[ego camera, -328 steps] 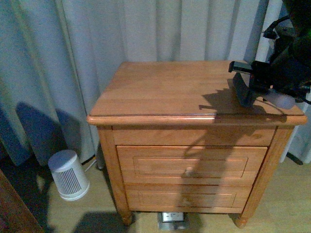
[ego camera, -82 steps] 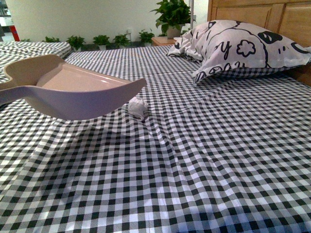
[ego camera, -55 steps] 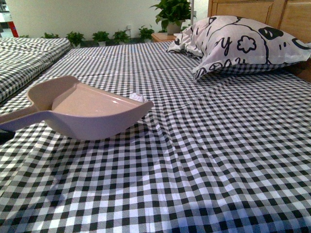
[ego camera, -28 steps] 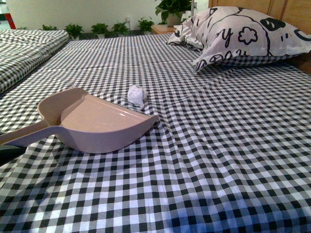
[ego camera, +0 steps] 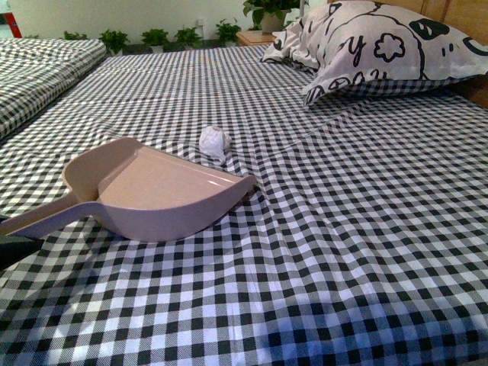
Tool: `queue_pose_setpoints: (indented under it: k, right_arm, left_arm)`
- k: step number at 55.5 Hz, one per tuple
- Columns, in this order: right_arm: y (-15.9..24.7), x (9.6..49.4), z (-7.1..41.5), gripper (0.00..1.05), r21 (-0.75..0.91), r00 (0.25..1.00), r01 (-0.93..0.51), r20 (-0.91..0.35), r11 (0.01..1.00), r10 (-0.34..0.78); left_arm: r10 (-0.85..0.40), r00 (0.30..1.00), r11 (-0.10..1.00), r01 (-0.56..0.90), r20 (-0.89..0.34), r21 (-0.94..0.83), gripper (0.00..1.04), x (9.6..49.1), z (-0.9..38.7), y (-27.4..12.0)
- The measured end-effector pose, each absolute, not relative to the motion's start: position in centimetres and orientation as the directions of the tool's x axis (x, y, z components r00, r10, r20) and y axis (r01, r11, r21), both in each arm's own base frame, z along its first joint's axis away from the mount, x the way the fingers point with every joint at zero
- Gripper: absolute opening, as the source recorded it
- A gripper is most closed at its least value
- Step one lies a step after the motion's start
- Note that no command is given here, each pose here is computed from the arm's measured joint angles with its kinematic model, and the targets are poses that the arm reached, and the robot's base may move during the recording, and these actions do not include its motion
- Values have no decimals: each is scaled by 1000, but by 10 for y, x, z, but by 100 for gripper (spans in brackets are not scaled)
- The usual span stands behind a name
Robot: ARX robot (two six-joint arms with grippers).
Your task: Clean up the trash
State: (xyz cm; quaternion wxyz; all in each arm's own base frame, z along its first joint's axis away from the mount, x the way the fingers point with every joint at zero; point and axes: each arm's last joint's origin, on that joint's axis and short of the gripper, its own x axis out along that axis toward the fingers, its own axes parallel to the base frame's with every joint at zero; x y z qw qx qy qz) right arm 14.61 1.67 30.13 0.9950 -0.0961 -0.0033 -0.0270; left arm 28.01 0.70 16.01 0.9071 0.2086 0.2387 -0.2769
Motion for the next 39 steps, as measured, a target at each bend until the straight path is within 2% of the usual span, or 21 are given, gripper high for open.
queue_pose_setpoints:
  k: [2,4,8,16,28,35,39]
  right_arm:
    - [21,157,306,21,-232,997,-20,-76,972,3]
    - [25,169,310,21,-248,993,-66,-110,966,40]
    - [37,200,320,21,-288,980,-168,-154,943,127]
    - [65,263,328,21,-339,956,-277,-193,899,222]
    - [132,372,301,21,-342,891,-402,-360,849,276]
    - [163,404,263,21,-305,830,-464,-478,832,288]
    - [172,409,254,21,-293,817,-471,-501,832,287]
  left_arm:
    - [-404,732,759,603,-548,246,29,280,160,7]
    - [-404,732,759,603,-549,246,29,280,160,7]
    - [-406,731,758,605,-548,246,29,280,160,7]
    - [-407,731,757,606,-548,246,29,280,160,7]
    - [-408,730,756,607,-548,246,29,280,160,6]
    - [-408,730,755,607,-548,246,29,280,160,6]
    - [-408,730,755,607,-548,246,29,280,160,6]
